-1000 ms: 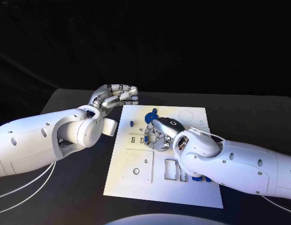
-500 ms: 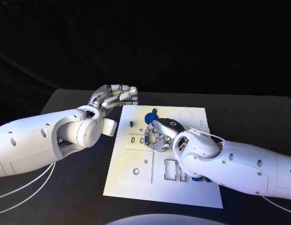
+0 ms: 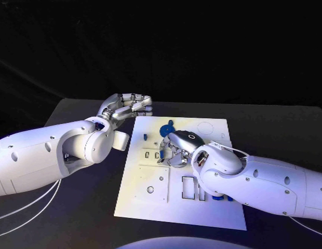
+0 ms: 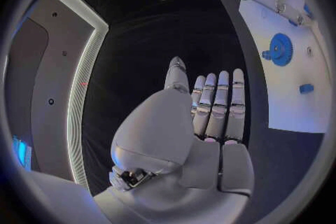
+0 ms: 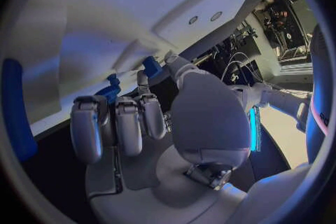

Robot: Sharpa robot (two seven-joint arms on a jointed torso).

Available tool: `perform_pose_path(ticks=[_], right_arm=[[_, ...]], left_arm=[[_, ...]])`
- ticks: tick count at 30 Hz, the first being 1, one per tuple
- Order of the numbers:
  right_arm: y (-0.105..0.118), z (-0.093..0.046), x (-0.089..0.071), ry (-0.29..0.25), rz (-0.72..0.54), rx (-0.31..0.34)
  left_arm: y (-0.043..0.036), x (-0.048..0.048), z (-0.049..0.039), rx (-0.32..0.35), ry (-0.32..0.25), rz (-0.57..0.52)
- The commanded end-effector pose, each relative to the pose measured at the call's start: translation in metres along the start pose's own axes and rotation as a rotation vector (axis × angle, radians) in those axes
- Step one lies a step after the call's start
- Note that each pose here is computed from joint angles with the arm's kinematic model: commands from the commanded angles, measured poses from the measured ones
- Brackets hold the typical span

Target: Assemble the parts on the task board

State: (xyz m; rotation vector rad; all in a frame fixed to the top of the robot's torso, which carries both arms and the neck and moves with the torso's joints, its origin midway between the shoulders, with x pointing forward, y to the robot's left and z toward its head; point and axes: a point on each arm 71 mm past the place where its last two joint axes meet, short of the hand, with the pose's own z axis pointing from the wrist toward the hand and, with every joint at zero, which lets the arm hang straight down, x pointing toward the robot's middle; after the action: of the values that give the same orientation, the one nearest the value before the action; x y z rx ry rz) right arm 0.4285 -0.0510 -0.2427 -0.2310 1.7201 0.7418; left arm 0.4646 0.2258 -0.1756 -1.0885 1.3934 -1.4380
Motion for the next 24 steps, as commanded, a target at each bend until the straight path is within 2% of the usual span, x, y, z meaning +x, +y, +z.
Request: perform_pose_path(ticks=[1,6,9,15,20,23,24], right_arm=[[0.001,0.000,-0.001,-0.014,-0.007,-0.011],[0.002,-0.002,-0.002,-0.032,0.001,-0.015],[0.002,-0.006,-0.006,-0.065,0.013,-0.026],[0.001,-0.018,-0.027,-0.146,0.082,-0.067],[-0.011,-0.030,-0.055,-0.154,0.229,-0.083],[-0.029,-0.040,-0.078,-0.143,0.356,-0.039],[-0.031,-0.041,-0.081,-0.143,0.369,-0.032]], left_arm=[[-0.0011,0.0019,0.0003,0.006,0.016,-0.008],[-0.0010,0.0018,0.0003,0.006,0.016,-0.008],[-0.0006,0.0010,0.0005,0.001,0.015,-0.006],[0.0042,-0.0029,0.0017,-0.050,0.020,0.058],[0.0150,-0.0021,0.0029,-0.172,0.112,0.209],[0.0237,0.0012,0.0025,-0.266,0.201,0.361],[0.0247,0.0017,0.0025,-0.277,0.210,0.381]])
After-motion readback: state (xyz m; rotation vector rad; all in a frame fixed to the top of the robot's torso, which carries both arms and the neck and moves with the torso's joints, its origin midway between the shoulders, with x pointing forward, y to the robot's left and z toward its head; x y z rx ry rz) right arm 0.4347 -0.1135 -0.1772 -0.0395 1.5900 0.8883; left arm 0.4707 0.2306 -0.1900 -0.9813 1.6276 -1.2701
